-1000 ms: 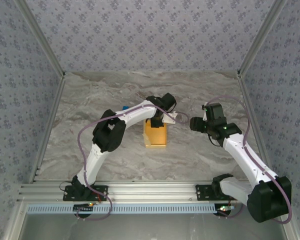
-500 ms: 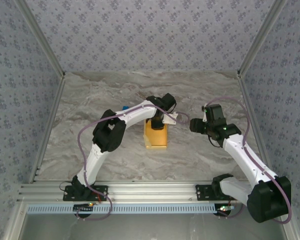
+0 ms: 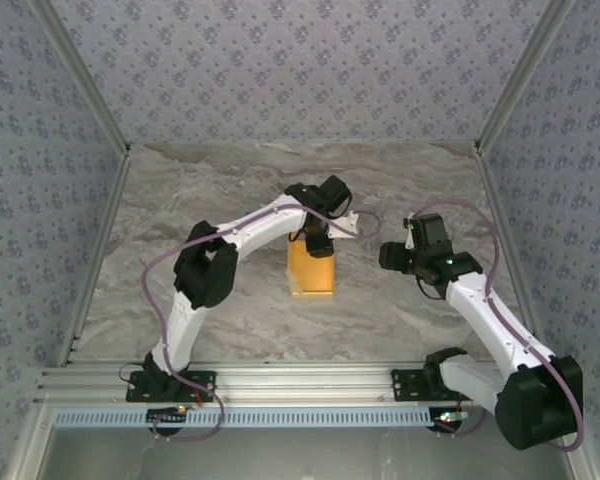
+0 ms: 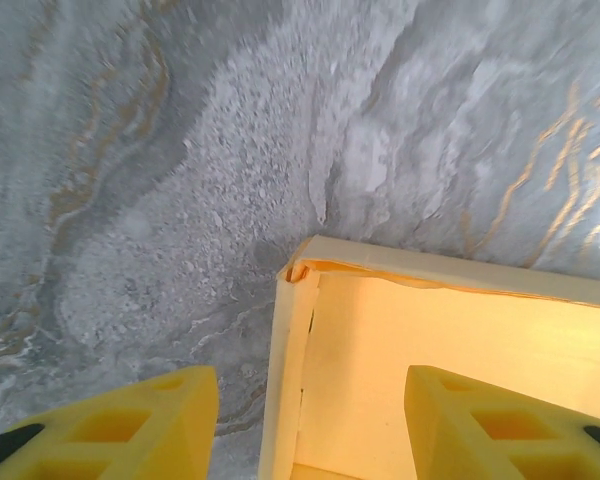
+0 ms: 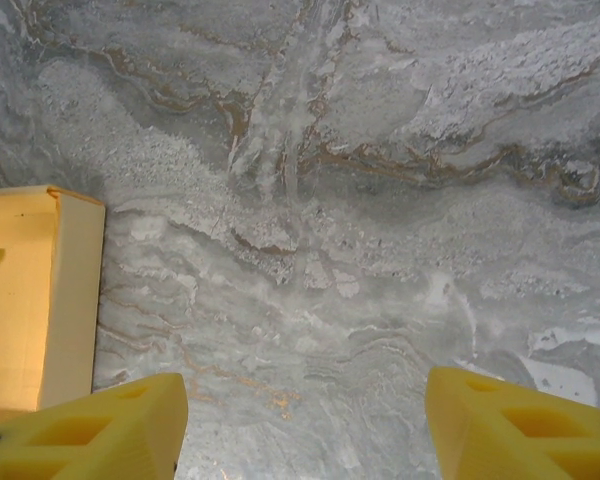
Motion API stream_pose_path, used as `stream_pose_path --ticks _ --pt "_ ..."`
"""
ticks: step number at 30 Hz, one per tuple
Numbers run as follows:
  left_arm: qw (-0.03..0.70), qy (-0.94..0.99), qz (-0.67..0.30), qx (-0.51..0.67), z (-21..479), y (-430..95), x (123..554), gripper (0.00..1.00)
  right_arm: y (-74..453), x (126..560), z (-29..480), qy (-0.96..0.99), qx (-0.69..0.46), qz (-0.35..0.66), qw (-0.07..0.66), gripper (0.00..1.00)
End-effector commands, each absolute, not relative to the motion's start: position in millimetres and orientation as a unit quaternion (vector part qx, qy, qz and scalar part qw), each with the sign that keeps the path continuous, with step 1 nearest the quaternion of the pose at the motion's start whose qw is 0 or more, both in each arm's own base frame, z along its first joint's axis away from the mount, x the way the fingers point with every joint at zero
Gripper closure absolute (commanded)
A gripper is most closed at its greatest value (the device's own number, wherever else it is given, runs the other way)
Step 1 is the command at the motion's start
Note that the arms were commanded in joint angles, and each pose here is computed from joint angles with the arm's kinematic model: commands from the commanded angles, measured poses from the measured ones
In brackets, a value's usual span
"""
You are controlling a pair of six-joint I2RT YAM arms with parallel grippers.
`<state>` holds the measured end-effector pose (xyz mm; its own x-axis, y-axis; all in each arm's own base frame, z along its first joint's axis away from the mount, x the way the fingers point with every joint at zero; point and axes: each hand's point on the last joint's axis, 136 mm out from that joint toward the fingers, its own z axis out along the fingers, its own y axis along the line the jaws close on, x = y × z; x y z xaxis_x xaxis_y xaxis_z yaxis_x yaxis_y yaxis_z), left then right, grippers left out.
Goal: Fold the paper box
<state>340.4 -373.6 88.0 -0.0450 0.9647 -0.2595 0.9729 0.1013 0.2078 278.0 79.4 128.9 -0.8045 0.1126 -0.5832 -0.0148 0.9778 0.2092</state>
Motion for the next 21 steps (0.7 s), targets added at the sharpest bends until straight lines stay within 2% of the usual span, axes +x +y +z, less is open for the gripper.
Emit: stream_pose_path --ticks 1,7,12,17,21 --pt "0.222 0.727 -0.073 0.646 141.8 -391.8 332.9 0.47 87.6 261.1 114.0 0.951 0.03 0.122 0.282 0.36" --pt "0.287 0.747 -0.17 0.575 205.8 -407.0 327.7 0.47 124.9 247.0 83.6 0.959 -0.007 0.144 0.243 0.46" --pt "0.351 0.761 -0.235 0.493 265.7 -397.2 331.8 0.46 154.7 241.4 62.4 0.966 -0.05 0.134 0.216 0.54" --pt "0.386 0.802 -0.251 0.38 294.2 -355.7 348.2 0.46 174.5 240.0 49.4 0.968 -0.074 0.137 0.196 0.62" --pt "0.418 0.835 -0.215 0.287 286.1 -308.4 364.9 0.46 192.7 237.2 43.0 0.967 -0.097 0.143 0.188 0.64"
